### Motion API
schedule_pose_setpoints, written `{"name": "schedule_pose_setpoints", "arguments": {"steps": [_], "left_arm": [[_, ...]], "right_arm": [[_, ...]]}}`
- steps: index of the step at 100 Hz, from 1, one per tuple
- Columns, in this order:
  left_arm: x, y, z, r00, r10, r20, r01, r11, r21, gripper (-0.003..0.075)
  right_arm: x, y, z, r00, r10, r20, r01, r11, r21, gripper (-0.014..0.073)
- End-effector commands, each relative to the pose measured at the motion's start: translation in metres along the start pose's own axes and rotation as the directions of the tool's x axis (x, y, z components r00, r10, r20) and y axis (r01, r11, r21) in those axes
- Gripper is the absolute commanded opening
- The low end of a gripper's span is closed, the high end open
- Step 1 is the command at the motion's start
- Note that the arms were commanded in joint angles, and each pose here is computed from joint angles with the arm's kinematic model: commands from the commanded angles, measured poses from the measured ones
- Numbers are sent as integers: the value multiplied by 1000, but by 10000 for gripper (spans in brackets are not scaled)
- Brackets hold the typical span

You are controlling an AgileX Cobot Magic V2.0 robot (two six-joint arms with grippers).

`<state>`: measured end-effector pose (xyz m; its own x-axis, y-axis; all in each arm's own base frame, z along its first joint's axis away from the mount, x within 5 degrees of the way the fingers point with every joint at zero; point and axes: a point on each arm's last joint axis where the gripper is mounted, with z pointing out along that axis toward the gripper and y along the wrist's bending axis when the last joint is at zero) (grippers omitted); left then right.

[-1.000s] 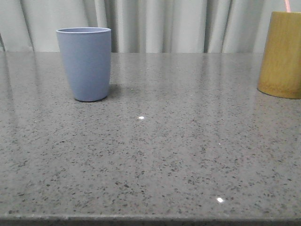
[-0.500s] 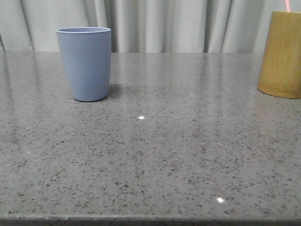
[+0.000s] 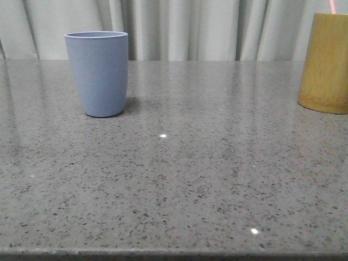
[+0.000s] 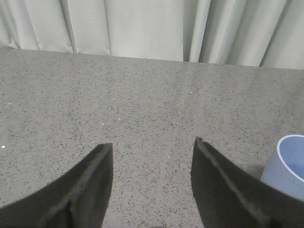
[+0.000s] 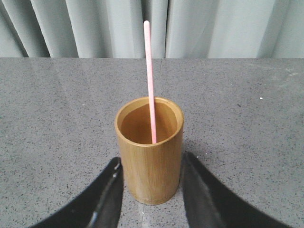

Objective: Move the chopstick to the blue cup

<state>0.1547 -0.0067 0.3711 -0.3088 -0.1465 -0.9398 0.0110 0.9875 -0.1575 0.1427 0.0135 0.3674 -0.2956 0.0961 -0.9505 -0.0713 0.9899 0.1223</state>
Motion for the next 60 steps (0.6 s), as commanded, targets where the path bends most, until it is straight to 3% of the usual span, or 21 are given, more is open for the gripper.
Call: {"name": "schedule_pose_setpoints", "arguments": {"steps": [1, 8, 25, 60], "left_arm": [[-23, -5, -3, 996, -9, 87, 7, 1000, 23, 376], [-30, -7, 2, 998, 22, 51, -23, 999, 26, 389], [-46, -24, 24, 994, 102, -35, -98, 990, 97, 502], [-64, -77, 88, 935, 210, -284, -136, 956, 260, 504]], "right_arm": [[-19, 1, -5, 992, -4, 124, 5, 1000, -5, 318], [-19, 1, -5, 992, -4, 124, 5, 1000, -5, 318], [-20, 1, -5, 992, -4, 125, 5, 1000, -5, 318], [-20, 1, -5, 992, -4, 125, 5, 1000, -5, 318]]}}
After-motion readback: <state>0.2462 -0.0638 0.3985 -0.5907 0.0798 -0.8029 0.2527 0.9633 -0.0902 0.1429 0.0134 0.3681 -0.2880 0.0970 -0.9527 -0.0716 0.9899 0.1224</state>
